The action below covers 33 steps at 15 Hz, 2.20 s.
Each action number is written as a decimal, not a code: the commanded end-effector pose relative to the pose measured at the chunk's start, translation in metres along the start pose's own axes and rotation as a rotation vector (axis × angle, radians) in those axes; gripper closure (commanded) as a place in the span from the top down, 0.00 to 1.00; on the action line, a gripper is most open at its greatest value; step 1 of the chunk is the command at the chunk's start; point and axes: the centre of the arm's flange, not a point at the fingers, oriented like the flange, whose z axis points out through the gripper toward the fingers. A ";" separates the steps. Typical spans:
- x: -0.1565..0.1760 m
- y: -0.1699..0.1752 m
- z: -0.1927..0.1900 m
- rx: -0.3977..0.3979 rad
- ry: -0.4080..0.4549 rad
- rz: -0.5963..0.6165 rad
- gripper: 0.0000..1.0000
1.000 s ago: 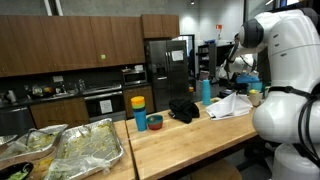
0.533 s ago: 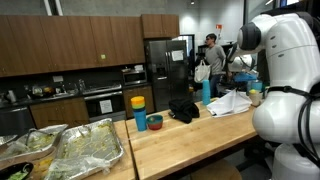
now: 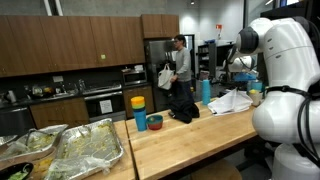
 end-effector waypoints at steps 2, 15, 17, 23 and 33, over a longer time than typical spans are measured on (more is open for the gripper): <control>0.023 0.012 -0.005 -0.043 0.037 0.031 0.01; 0.036 -0.007 -0.023 -0.036 0.071 0.002 0.68; 0.025 -0.021 -0.032 -0.014 0.082 -0.036 0.80; -0.019 -0.091 -0.066 0.110 0.052 -0.238 1.00; -0.118 -0.130 -0.099 0.275 -0.246 -0.281 1.00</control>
